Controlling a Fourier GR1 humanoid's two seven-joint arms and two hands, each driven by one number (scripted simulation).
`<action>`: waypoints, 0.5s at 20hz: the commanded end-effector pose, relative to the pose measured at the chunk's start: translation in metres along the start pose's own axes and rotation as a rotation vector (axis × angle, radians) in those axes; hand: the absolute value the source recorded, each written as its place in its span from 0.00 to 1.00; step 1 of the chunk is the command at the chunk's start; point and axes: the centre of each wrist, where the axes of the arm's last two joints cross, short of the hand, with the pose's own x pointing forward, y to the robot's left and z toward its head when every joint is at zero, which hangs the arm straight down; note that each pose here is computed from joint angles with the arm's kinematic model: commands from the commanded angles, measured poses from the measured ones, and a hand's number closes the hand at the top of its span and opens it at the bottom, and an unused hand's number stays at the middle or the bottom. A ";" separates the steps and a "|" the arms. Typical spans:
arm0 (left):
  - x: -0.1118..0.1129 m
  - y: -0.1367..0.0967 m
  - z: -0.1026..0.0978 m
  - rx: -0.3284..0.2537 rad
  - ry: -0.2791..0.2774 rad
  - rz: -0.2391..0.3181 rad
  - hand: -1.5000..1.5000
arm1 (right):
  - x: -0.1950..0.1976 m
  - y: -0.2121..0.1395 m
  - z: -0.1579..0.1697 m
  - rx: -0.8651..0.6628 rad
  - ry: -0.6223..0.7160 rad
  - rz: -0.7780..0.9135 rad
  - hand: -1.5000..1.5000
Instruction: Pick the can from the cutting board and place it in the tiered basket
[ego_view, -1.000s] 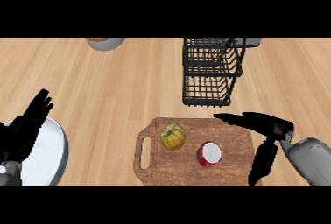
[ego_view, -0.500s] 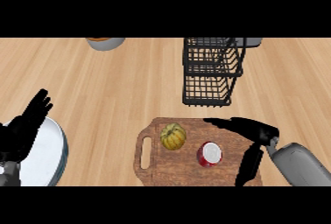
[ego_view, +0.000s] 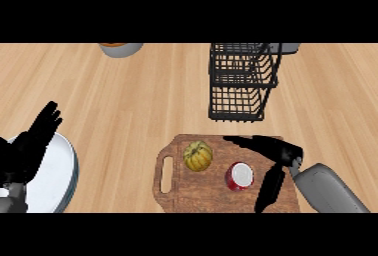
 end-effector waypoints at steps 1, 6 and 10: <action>-0.039 0.002 0.021 0.024 0.206 -0.011 0.50 | 0.002 0.022 -0.010 0.019 0.012 0.002 0.00; -0.044 0.014 0.020 0.006 0.190 -0.010 0.50 | -0.010 0.021 -0.022 0.043 0.015 0.011 0.00; -0.042 -0.018 0.023 -0.006 0.203 0.000 0.50 | -0.001 0.022 -0.023 0.093 -0.005 -0.015 0.00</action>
